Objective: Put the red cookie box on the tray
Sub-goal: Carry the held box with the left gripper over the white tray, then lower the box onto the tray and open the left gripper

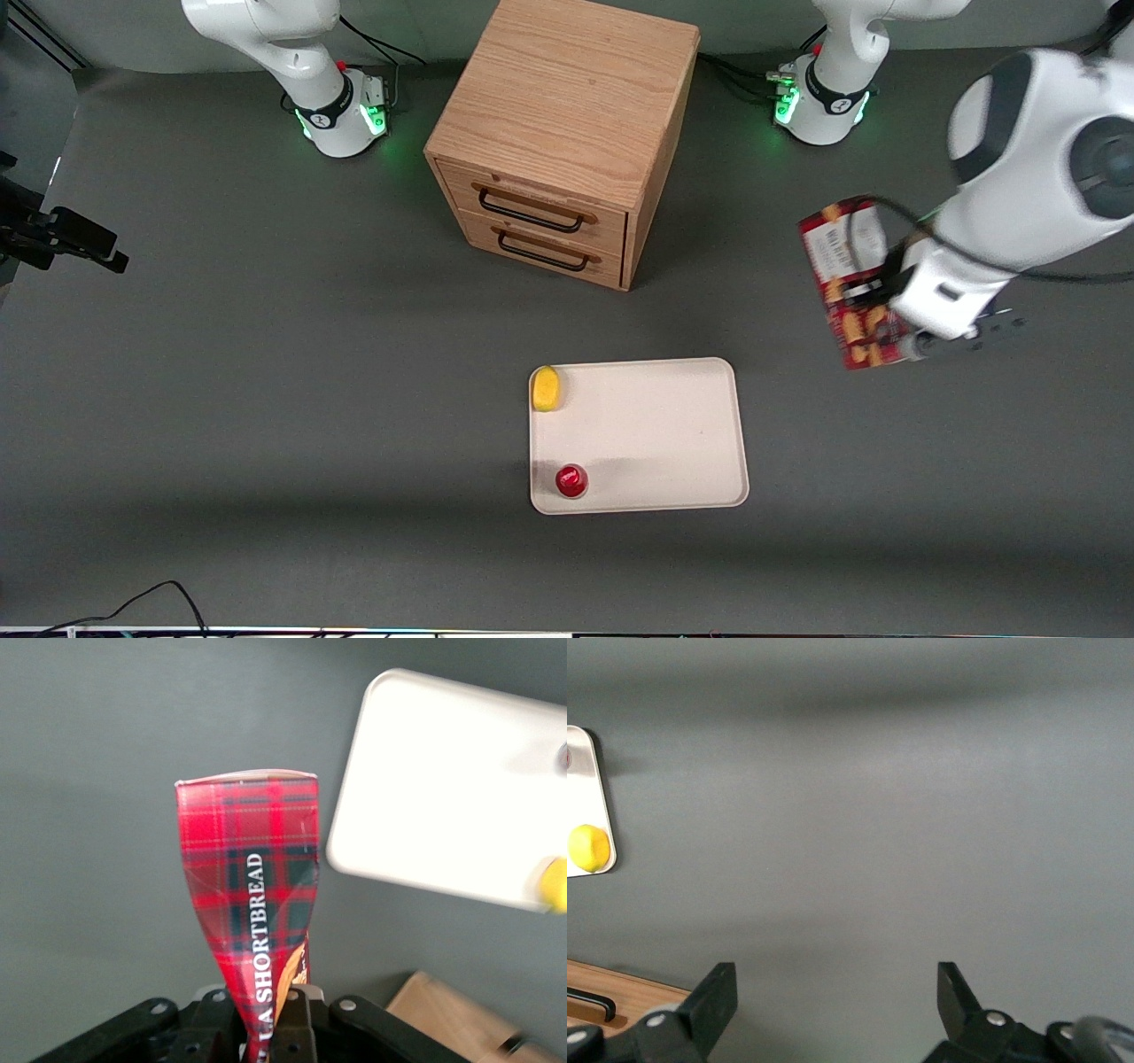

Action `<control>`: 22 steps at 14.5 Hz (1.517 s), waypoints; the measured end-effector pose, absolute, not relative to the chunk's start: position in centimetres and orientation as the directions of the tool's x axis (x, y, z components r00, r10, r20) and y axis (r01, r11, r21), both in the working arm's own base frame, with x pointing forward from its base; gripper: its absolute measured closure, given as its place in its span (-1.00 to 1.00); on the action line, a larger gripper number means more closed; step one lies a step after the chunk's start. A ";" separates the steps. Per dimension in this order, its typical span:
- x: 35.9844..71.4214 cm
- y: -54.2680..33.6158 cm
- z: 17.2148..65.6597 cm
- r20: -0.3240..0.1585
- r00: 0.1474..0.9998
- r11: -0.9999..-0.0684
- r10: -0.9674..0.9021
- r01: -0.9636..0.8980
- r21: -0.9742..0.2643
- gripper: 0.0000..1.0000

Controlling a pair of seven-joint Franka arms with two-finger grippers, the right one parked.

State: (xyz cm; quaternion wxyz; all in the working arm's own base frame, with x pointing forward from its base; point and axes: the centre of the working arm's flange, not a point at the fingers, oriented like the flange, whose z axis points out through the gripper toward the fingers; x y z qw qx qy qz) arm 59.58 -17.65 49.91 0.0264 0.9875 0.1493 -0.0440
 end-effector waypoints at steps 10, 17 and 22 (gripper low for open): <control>65.4 -23.4 37.0 -0.015 0.911 -0.904 0.413 0.412 0.110 0.74; 65.0 -24.3 32.6 0.030 0.913 -0.910 0.407 0.402 0.106 0.74; 64.4 -24.5 30.4 0.056 0.898 -0.895 0.437 0.427 0.127 0.74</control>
